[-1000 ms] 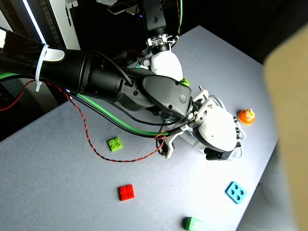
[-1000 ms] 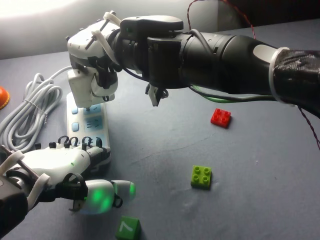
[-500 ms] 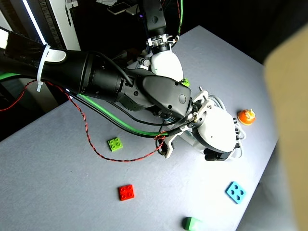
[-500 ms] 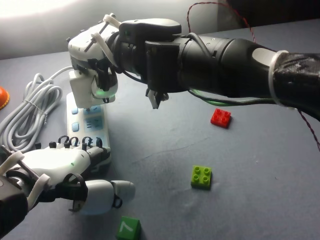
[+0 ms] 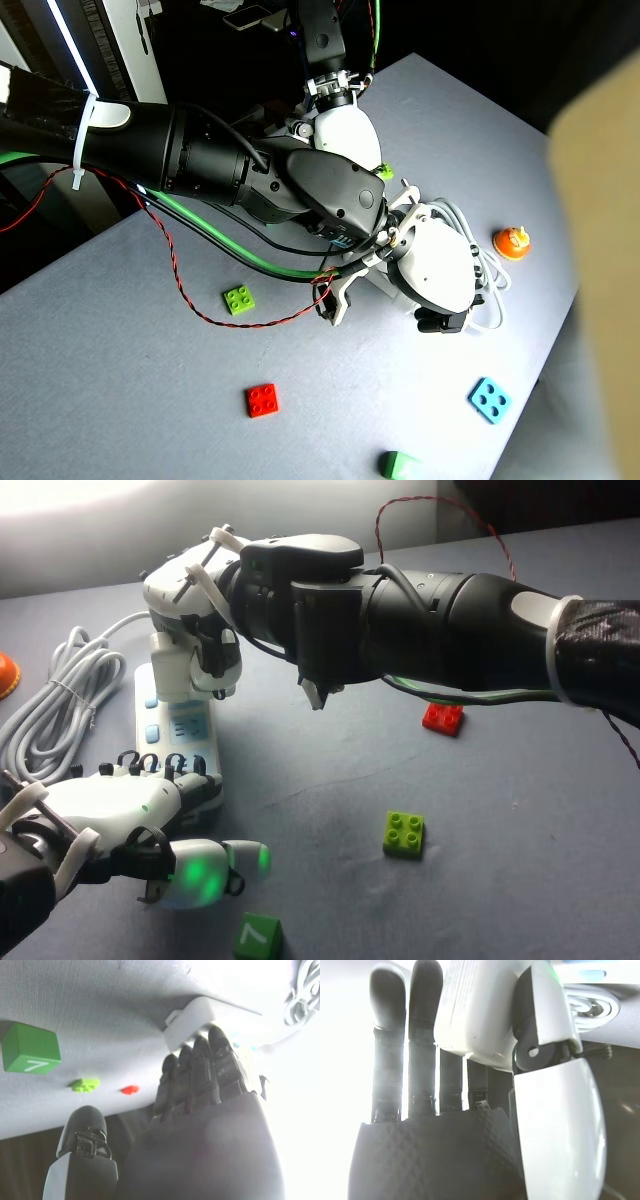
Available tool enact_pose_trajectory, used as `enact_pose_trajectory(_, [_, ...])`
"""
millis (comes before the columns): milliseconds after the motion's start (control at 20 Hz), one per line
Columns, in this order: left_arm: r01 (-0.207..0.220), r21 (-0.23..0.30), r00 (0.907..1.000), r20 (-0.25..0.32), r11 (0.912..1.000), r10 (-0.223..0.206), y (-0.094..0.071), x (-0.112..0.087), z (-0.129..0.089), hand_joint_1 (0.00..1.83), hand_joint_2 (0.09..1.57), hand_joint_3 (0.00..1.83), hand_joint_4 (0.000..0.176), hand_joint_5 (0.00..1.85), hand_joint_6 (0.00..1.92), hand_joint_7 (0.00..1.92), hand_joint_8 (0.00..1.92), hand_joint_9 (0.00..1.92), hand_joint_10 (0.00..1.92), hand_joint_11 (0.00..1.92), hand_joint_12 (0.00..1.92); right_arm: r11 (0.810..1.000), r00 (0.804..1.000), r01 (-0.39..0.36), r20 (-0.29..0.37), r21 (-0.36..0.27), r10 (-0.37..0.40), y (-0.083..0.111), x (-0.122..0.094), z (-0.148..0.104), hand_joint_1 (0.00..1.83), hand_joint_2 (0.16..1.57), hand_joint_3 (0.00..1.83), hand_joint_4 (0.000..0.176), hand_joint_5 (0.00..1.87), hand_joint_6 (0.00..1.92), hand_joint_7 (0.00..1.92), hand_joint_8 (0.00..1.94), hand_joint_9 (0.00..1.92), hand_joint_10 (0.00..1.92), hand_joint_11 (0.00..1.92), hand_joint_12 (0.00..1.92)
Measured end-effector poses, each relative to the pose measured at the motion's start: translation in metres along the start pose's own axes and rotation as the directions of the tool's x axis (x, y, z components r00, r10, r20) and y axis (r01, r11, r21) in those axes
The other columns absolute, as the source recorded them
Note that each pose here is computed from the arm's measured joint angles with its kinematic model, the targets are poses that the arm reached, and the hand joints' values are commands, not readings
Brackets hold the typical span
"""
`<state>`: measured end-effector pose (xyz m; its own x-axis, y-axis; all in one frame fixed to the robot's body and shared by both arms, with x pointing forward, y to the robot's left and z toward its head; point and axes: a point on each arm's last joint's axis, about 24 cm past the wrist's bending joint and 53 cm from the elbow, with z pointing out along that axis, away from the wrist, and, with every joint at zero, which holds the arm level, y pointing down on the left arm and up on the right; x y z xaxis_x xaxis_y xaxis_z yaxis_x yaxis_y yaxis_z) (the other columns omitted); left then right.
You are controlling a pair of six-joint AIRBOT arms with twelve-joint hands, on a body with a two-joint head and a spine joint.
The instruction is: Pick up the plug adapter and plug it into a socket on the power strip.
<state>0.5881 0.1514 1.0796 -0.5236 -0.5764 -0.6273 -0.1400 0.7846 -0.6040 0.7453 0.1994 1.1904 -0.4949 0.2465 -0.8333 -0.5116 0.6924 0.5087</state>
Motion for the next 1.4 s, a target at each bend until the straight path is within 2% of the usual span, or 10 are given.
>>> enact_pose_trajectory(50, [0.000, 0.000, 1.0000, 0.000, 1.0000, 0.000, 0.000, 0.000, 0.000, 0.00, 1.22, 0.00, 0.000, 0.09, 0.00, 0.10, 0.00, 0.11, 0.00, 0.00, 0.41, 1.000, 1.000, 0.002, 0.000, -0.001, -0.002, 0.001, 0.000, 0.000, 1.26, 1.11, 0.00, 0.000, 0.91, 0.93, 1.10, 0.97, 1.07, 0.72, 0.90, 1.22])
enact_pose_trajectory(100, [0.000, -0.001, 1.0000, 0.001, 1.0000, 0.000, 0.000, -0.001, 0.000, 0.00, 1.22, 0.00, 0.000, 0.10, 0.00, 0.10, 0.00, 0.11, 0.00, 0.00, 0.41, 1.000, 1.000, 0.003, 0.000, 0.000, -0.003, 0.001, 0.000, 0.001, 1.36, 1.11, 0.01, 0.000, 0.87, 0.91, 1.04, 0.95, 1.00, 1.14, 0.87, 1.23])
enact_pose_trajectory(150, [0.000, -0.001, 1.0000, 0.002, 1.0000, 0.000, 0.001, -0.001, 0.000, 0.00, 1.22, 0.00, 0.000, 0.10, 0.00, 0.11, 0.00, 0.12, 0.00, 0.00, 0.43, 1.000, 1.000, 0.005, 0.001, -0.002, -0.005, 0.003, 0.001, 0.002, 1.27, 1.13, 0.00, 0.000, 0.86, 0.99, 1.05, 1.03, 0.98, 0.95, 0.85, 1.26])
enact_pose_trajectory(200, [0.001, -0.002, 1.0000, 0.002, 1.0000, -0.001, 0.001, -0.001, 0.000, 0.00, 1.22, 0.00, 0.000, 0.12, 0.01, 0.13, 0.01, 0.14, 0.01, 0.00, 0.45, 1.000, 1.000, 0.005, 0.002, -0.002, -0.005, 0.003, 0.000, 0.003, 1.35, 1.13, 0.01, 0.000, 0.82, 1.00, 0.99, 1.02, 0.92, 1.24, 0.85, 1.27])
enact_pose_trajectory(250, [0.001, -0.002, 1.0000, 0.002, 1.0000, -0.001, 0.001, -0.001, 0.000, 0.00, 1.22, 0.00, 0.000, 0.09, 0.00, 0.10, 0.00, 0.10, 0.00, 0.00, 0.38, 1.000, 1.000, 0.005, 0.002, -0.001, -0.005, 0.003, 0.000, 0.003, 1.28, 1.13, 0.00, 0.000, 0.87, 0.98, 1.05, 1.02, 0.96, 0.98, 0.85, 1.26])
enact_pose_trajectory(350, [0.001, -0.002, 1.0000, 0.002, 1.0000, -0.001, 0.001, -0.001, 0.000, 0.00, 1.22, 0.00, 0.000, 0.08, 0.00, 0.10, 0.01, 0.11, 0.01, 0.00, 0.41, 1.000, 1.000, 0.005, 0.002, -0.004, -0.005, 0.004, 0.000, 0.003, 1.26, 1.13, 0.00, 0.000, 0.87, 0.98, 1.07, 1.03, 1.04, 0.74, 0.86, 1.22])
enact_pose_trajectory(450, [0.001, -0.002, 1.0000, 0.003, 1.0000, -0.001, 0.001, -0.002, 0.000, 0.00, 1.22, 0.00, 0.000, 0.09, 0.00, 0.11, 0.00, 0.11, 0.00, 0.00, 0.43, 1.000, 1.000, 0.004, 0.004, -0.011, -0.004, 0.004, -0.001, 0.003, 1.25, 1.12, 0.00, 0.000, 0.89, 0.95, 1.05, 1.07, 1.03, 0.77, 0.84, 1.29])
enact_pose_trajectory(550, [0.001, -0.002, 1.0000, 0.003, 1.0000, -0.001, 0.001, -0.002, 0.000, 0.00, 1.22, 0.00, 0.000, 0.08, 0.00, 0.09, 0.01, 0.08, 0.01, 0.00, 0.34, 1.000, 1.000, -0.004, 0.005, -0.016, 0.004, 0.003, -0.003, 0.004, 1.26, 1.12, 0.00, 0.000, 0.91, 0.93, 1.06, 1.04, 1.03, 0.78, 0.84, 1.27])
enact_pose_trajectory(1050, [0.000, -0.002, 1.0000, 0.003, 1.0000, 0.000, 0.001, -0.002, 0.000, 0.00, 1.22, 0.00, 0.000, 0.08, 0.00, 0.09, 0.00, 0.10, 0.00, 0.00, 0.35, 0.999, 1.000, -0.028, 0.012, -0.029, 0.028, -0.001, -0.009, 0.004, 1.26, 1.10, 0.00, 0.000, 0.97, 0.85, 1.09, 0.98, 1.05, 0.78, 0.89, 1.23])
enact_pose_trajectory(1400, [0.006, 0.002, 1.0000, 0.005, 1.0000, -0.006, 0.001, -0.006, 0.000, 0.00, 1.22, 0.00, 0.000, 0.09, 0.00, 0.10, 0.00, 0.10, 0.00, 0.00, 0.38, 0.999, 0.999, -0.029, 0.018, -0.029, 0.030, -0.007, -0.014, 0.001, 1.24, 1.13, 0.00, 0.000, 0.87, 0.99, 1.02, 1.10, 0.99, 0.82, 0.81, 1.32])
